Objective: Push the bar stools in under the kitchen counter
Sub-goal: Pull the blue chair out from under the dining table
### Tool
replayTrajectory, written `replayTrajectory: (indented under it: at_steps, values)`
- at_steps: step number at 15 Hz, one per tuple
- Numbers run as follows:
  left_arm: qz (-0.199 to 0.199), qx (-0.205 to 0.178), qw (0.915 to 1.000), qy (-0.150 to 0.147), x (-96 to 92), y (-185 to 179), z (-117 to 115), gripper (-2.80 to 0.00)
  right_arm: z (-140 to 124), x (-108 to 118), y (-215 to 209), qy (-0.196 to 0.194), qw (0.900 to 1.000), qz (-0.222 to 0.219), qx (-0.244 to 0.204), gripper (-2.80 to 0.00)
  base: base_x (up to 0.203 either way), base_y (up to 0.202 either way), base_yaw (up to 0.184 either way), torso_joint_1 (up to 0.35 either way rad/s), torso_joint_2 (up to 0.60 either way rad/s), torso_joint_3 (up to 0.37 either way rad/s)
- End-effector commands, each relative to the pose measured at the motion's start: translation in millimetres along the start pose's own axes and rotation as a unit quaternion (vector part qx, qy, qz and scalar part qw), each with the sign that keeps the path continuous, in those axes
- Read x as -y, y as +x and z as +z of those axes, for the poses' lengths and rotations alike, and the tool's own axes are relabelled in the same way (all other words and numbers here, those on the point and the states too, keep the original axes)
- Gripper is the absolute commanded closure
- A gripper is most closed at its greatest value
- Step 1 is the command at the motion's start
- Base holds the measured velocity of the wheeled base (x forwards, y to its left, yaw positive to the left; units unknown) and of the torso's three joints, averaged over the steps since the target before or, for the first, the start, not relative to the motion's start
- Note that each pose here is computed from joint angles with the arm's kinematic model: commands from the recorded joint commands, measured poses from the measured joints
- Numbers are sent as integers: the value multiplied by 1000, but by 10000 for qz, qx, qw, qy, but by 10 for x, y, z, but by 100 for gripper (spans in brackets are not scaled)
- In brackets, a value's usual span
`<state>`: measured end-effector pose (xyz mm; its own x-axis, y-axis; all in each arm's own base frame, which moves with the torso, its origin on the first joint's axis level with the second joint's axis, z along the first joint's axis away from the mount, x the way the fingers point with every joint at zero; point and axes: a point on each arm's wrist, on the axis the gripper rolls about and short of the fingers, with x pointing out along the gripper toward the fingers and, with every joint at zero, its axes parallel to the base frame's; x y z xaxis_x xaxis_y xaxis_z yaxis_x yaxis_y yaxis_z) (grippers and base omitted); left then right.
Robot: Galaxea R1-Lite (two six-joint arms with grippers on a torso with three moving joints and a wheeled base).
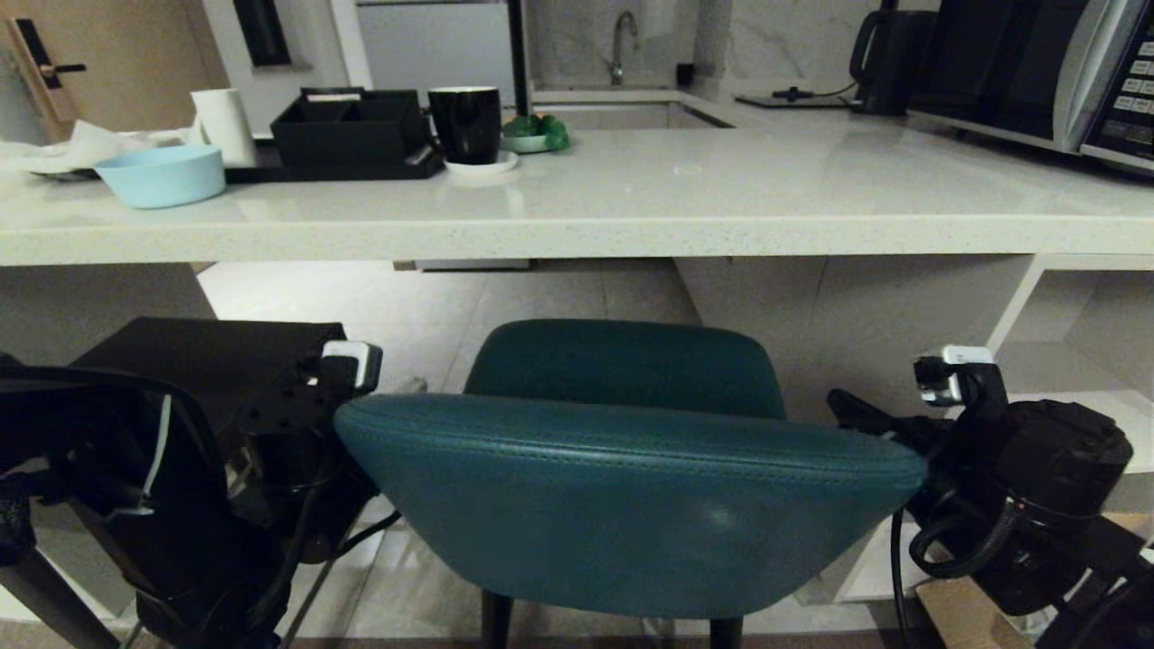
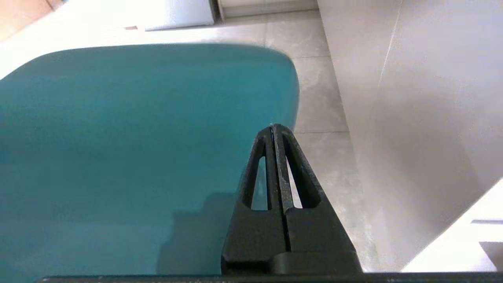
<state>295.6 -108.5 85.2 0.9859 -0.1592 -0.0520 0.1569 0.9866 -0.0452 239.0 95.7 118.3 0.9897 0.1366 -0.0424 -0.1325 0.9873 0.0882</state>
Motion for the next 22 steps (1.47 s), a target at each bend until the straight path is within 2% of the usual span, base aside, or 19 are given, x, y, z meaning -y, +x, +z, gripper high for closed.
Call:
replayTrajectory:
  at_steps: [1, 5, 7, 11, 15, 19, 21, 22]
  values:
    - [44, -99, 9999, 16, -10, 83, -102, 0, 78, 1, -41, 51, 9998, 12, 165, 0, 0, 0, 0, 0, 0, 0]
    - [79, -279, 9995, 108, -13, 244, -295, 0, 69, 1, -51, 53, 9999, 18, 143, 0, 0, 0, 0, 0, 0, 0]
    - [16, -373, 9992, 150, 25, 233, -350, 0, -10, 16, -2, 38, 10000, -35, -11, 0, 0, 0, 0, 0, 0, 0]
    - [-360, -520, 9978, 193, 155, -206, -210, 0, -273, 113, 255, 269, 9983, -332, -393, 0, 0, 0, 0, 0, 0, 0]
    - [-642, -520, 9963, 224, 255, -531, -97, 0, -411, 276, 551, 351, 9962, -680, -426, 0, 0, 0, 0, 0, 0, 0]
    - [-496, -670, 9963, 219, 207, -448, -193, 0, -515, 259, 413, 315, 9958, -626, -597, 0, 0, 0, 0, 0, 0, 0]
    - [-428, -625, 9971, 61, 190, -389, -188, 0, -608, 267, 224, 229, 9933, -625, -948, 0, 0, 0, 0, 0, 0, 0]
    - [-412, -640, 9971, 10, 179, -378, -198, 0, -569, 248, 134, 224, 9935, -586, -946, 0, 0, 0, 0, 0, 0, 0]
